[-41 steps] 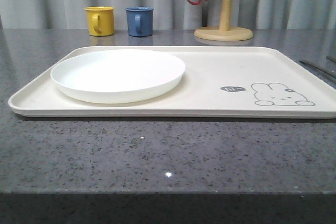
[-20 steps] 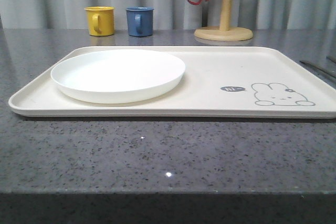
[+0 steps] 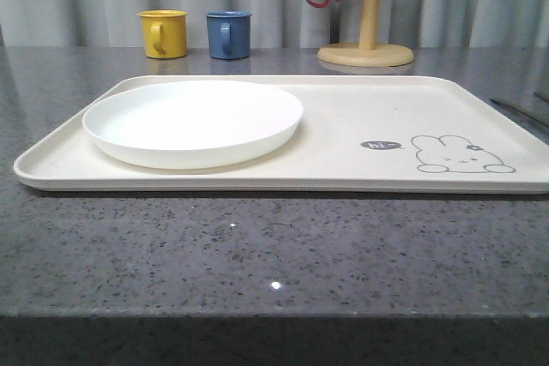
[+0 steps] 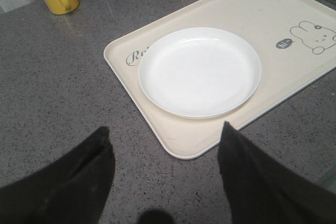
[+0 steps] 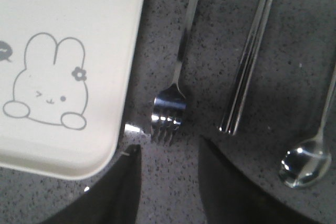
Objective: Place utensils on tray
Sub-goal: 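Grasp the steel fork with the right gripper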
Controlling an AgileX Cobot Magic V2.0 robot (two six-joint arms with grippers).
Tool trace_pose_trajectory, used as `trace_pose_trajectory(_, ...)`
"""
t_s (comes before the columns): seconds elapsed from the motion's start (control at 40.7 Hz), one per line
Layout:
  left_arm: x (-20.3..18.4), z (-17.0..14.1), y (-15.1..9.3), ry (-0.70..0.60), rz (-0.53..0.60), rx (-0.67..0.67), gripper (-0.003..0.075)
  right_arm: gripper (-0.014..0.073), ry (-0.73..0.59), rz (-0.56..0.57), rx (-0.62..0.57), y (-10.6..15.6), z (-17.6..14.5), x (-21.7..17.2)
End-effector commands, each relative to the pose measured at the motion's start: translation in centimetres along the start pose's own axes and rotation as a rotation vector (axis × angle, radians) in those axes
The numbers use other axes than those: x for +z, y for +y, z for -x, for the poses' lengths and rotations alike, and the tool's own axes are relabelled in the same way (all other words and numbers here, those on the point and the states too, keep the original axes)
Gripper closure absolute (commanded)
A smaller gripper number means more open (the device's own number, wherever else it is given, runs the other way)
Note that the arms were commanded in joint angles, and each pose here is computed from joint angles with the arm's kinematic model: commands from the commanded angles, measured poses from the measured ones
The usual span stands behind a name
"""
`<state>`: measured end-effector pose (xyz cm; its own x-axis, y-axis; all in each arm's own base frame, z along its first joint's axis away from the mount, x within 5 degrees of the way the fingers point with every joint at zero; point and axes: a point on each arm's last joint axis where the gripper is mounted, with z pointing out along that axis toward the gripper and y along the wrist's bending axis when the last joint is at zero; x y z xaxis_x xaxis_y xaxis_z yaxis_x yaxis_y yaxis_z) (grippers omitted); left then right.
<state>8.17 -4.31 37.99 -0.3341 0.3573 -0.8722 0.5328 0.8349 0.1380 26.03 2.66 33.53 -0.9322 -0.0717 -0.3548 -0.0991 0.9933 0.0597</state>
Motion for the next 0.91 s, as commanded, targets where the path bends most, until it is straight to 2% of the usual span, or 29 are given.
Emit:
trace_pose_trajectory(0.0, -0.5, 1.3, 0.2, -0.096, 0.018, -0.015, 0.0300, 0.0303, -0.022, -0.007, 0.023, 0.0, 2.0, 0.1)
trace_pose_trajectory(0.246, -0.5, 1.3, 0.2, -0.096, 0.018, -0.015, 0.0300, 0.0303, 0.057, -0.011, 0.109, -0.2, 4.7, 3.5)
trace_pose_trajectory(0.663, -0.5, 1.3, 0.2, -0.096, 0.018, -0.015, 0.0300, 0.0307, 0.145, -0.017, 0.116, -0.5, 5.8, 7.5)
trace_pose_trajectory(0.712, -0.5, 1.3, 0.2, -0.096, 0.018, -0.015, 0.0300, 0.0328, 0.150, -0.017, 0.116, -0.5, 5.8, 7.6)
trace_pose_trajectory(0.884, -0.5, 1.3, 0.2, -0.096, 0.018, -0.015, 0.0300, 0.0501, 0.148, -0.017, 0.116, -0.5, 5.9, 7.6)
